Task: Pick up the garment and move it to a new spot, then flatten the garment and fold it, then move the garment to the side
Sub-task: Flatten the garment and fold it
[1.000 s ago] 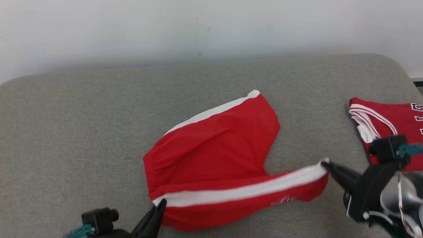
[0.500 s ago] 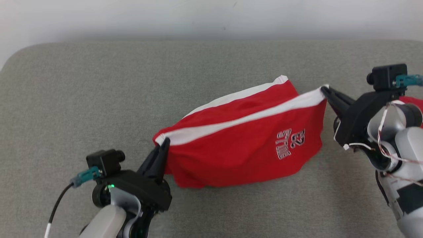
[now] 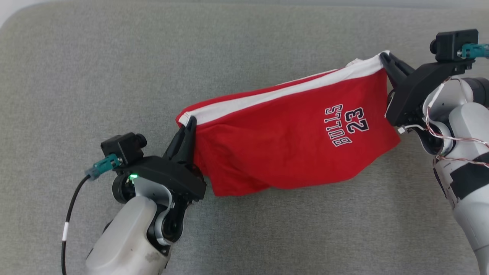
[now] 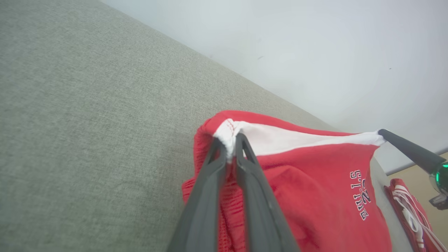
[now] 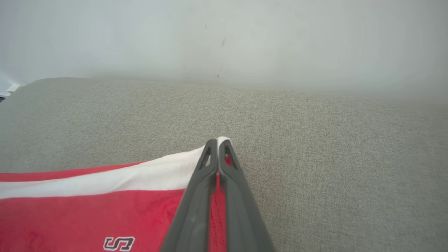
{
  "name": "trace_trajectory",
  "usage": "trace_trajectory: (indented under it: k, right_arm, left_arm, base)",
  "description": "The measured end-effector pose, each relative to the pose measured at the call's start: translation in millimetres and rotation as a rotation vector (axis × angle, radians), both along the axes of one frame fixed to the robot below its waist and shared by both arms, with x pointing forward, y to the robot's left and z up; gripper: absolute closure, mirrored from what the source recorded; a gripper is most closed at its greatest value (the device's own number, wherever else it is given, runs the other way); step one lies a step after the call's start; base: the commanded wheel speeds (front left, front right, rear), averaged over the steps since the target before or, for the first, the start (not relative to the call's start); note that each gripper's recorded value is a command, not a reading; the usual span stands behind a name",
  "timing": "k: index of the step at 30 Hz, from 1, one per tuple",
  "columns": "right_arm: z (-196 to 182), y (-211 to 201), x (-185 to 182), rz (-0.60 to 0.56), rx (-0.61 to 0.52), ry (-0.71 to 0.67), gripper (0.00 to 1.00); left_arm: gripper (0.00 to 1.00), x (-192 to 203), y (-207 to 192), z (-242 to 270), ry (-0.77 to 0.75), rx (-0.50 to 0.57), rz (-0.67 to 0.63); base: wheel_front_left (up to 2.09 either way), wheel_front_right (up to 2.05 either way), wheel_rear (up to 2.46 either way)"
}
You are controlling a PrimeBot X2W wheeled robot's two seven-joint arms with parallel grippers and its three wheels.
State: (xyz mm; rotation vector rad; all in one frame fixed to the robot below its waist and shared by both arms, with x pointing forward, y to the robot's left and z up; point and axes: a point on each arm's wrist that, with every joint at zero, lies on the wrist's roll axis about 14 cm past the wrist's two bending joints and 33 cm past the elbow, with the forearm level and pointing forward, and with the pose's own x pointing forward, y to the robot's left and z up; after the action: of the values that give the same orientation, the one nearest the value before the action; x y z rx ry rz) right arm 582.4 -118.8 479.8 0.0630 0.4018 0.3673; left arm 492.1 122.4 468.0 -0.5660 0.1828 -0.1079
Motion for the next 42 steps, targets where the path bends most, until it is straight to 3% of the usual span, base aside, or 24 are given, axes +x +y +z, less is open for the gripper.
trace_trajectory:
  k: [3, 4, 5, 6, 7, 16, 22, 31, 42]
  right_arm:
    - [-10.1, 5.7, 7.7, 0.005, -0.004, 0.009, 1.00]
    - [-13.0, 7.5, 9.9, 0.005, -0.002, 0.011, 1.00]
    - [-15.6, 9.5, 11.6, 0.005, 0.003, 0.016, 1.00]
    - [-18.3, 11.9, 12.8, 0.005, 0.008, 0.020, 0.73]
    - [-20.5, 14.3, 13.7, 0.008, 0.010, 0.025, 0.00]
    - [-1.8, 28.2, 15.0, 0.025, 0.061, -0.042, 0.00]
    - [11.2, 15.6, 5.0, 0.009, 0.077, -0.054, 0.00]
    - [-18.9, -10.2, -26.1, -0.064, 0.124, 0.108, 0.00]
    - [-58.4, -13.5, -30.7, -0.116, 0.126, 0.240, 0.00]
  left_arm:
    - [1.00, 5.3, 4.0, -6.6, 0.011, 0.001, 0.016]
    - [0.83, 6.4, 5.4, -8.7, 0.014, 0.003, 0.020]
    - [0.60, 7.3, 6.7, -10.3, 0.016, 0.004, 0.023]
    - [0.00, 7.8, 8.3, -12.6, 0.022, 0.006, 0.028]
    - [0.00, 8.1, 9.8, -14.6, 0.028, 0.008, 0.034]
    - [0.00, 7.7, 22.8, -8.7, 0.002, 0.025, 0.080]
    - [0.00, -4.1, 41.6, 10.6, -0.079, 0.086, 0.111]
    - [0.00, -47.2, 64.1, 37.2, -0.223, 0.264, 0.145]
    - [0.00, -104.8, 100.7, 8.8, -0.136, 0.327, 0.269]
  base:
    - [0.00, 0.00, 0.00]
    - [0.00, 0.00, 0.00]
    - [0.00, 0.00, 0.00]
    - [0.00, 0.00, 0.00]
    - [0.00, 0.00, 0.00]
    - [0.00, 0.00, 0.00]
    - [0.00, 0.00, 0.00]
    - [0.00, 0.00, 0.00]
    - [0.00, 0.00, 0.00]
